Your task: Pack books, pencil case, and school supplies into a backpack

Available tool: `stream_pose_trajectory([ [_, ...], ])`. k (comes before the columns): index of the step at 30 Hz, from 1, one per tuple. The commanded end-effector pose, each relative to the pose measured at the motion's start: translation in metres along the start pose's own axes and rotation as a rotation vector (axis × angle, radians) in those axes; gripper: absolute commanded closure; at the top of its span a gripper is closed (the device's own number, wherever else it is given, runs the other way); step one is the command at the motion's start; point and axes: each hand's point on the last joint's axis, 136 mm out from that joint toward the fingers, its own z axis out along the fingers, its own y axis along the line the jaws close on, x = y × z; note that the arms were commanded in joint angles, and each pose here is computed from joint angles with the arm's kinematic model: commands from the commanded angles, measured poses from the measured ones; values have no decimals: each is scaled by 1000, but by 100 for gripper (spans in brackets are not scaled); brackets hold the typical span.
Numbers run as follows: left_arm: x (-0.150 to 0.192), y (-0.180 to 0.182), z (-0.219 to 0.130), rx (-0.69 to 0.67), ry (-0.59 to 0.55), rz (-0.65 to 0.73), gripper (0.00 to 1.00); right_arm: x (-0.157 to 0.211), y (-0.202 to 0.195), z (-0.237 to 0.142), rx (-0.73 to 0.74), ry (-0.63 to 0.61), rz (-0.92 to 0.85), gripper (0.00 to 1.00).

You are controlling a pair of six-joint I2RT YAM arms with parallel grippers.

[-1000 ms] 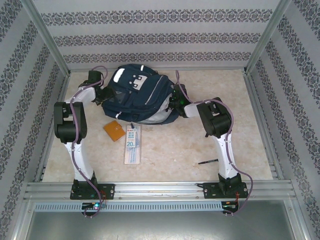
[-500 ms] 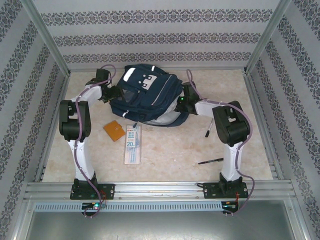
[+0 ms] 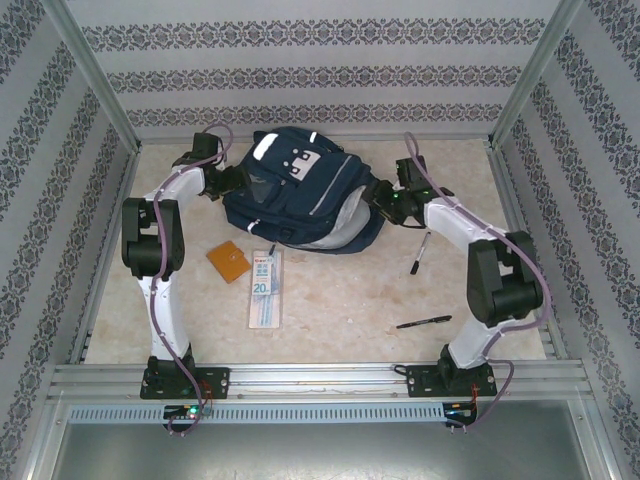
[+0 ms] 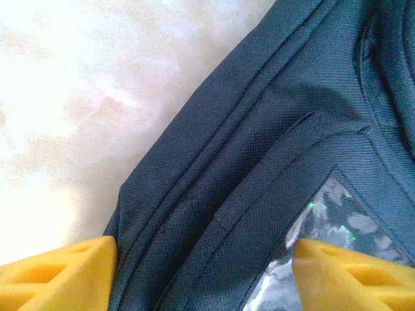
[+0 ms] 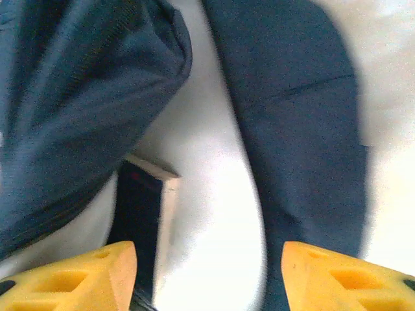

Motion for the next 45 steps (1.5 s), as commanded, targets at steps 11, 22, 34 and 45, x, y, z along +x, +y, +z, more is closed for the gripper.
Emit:
stream_pose_trajectory([
  [11, -47, -79, -121, 225, -198, 35, 25, -19, -87, -134, 572, -233, -300, 2],
  [22, 90, -25, -171, 92, 18, 40, 24, 60, -129, -162, 424, -83, 118, 16],
  [34, 224, -27, -150, 141, 296, 36, 24, 133, -28, -101, 68, 278, -228, 46],
  [45, 146, -53, -83, 72, 226, -57, 22, 111, 28, -37, 116, 192, -371, 40],
])
